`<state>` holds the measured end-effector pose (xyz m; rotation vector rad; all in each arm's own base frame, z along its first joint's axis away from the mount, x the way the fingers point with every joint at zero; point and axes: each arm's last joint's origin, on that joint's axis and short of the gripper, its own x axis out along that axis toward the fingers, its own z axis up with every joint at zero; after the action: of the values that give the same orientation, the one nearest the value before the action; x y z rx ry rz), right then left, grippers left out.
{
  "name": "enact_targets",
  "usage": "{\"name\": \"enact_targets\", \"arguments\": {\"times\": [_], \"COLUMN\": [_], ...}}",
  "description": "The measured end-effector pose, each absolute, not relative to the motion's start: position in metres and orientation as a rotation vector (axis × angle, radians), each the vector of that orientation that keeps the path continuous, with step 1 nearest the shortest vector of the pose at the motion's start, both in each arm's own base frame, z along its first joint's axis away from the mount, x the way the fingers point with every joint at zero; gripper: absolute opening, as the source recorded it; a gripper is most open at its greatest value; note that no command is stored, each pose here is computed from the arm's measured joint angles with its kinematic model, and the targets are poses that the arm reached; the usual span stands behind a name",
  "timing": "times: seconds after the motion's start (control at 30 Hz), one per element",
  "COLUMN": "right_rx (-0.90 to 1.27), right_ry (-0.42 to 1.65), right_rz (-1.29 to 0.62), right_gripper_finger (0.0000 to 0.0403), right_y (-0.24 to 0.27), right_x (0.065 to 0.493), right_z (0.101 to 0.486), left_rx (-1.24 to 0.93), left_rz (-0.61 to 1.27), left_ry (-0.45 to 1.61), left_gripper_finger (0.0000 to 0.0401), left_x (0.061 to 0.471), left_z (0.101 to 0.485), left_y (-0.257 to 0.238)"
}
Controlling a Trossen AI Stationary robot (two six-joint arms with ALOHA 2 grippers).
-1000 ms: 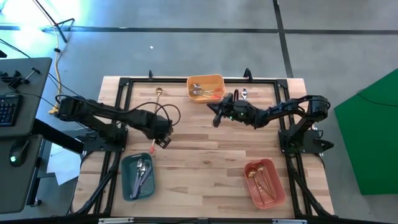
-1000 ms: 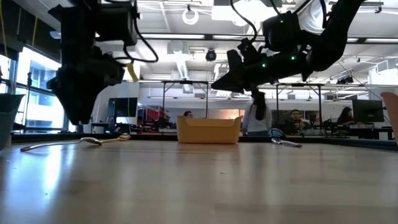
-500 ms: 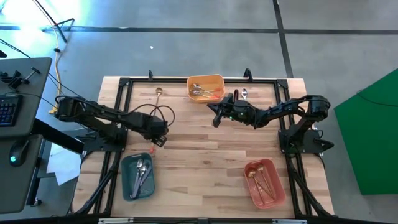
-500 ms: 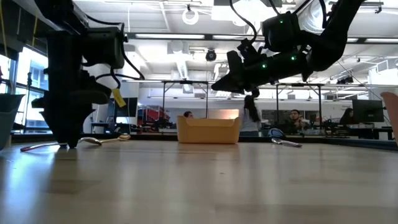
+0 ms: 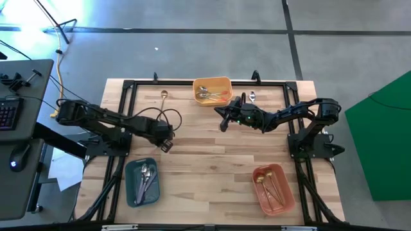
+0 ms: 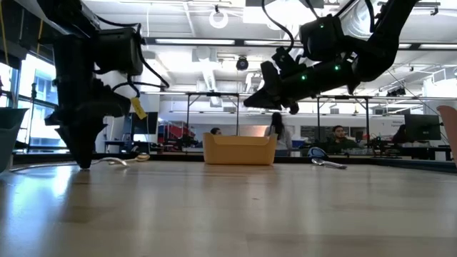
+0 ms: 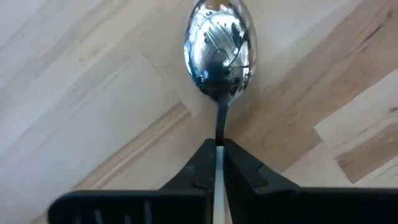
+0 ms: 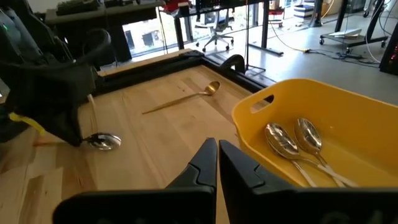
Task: Sort silverware by color (type)
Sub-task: Put the orange spoon into the yellow bin
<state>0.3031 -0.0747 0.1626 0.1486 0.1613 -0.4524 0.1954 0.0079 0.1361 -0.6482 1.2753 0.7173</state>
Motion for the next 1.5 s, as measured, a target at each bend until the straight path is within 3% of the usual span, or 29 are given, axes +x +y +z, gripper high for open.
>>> {"name": "enact_targets", "arguments": {"times": [0.47, 1.0, 1.17, 1.33, 1.5], "right_rx": [0.13, 0.228, 0.265, 0.23, 0.197], "right_ry": [0.248, 0.266, 0.22, 0.163, 0.109], "right_rz": [-0.45, -0.205, -0.174, -0.103, -0.159], "right_gripper_finger": [0.0, 0.0004, 0.0038, 0.01, 0.0163], "right_y": [-0.077, -0.058, -0.041, -0.021, -0.018], "right_x": [0.301, 0.304, 0.317, 0.332, 0.346], "right_z": [0.155, 0.156, 0.169, 0.187, 0.209], "left_rx": [-0.663, -0.51, -0.4, -0.347, -0.328], "left_rz": [0.522, 0.333, 0.288, 0.176, 0.121], "left_ry": [0.778, 0.155, 0.006, -0.074, -0.104], "left_gripper_finger": [0.0002, 0.0001, 0.0001, 0.0001, 0.0001], "left_x": [0.223, 0.217, 0.214, 0.212, 0.212], "left_z": [0.177, 0.17, 0.184, 0.192, 0.194], "left_y": [0.005, 0.039, 0.056, 0.068, 0.07]}}
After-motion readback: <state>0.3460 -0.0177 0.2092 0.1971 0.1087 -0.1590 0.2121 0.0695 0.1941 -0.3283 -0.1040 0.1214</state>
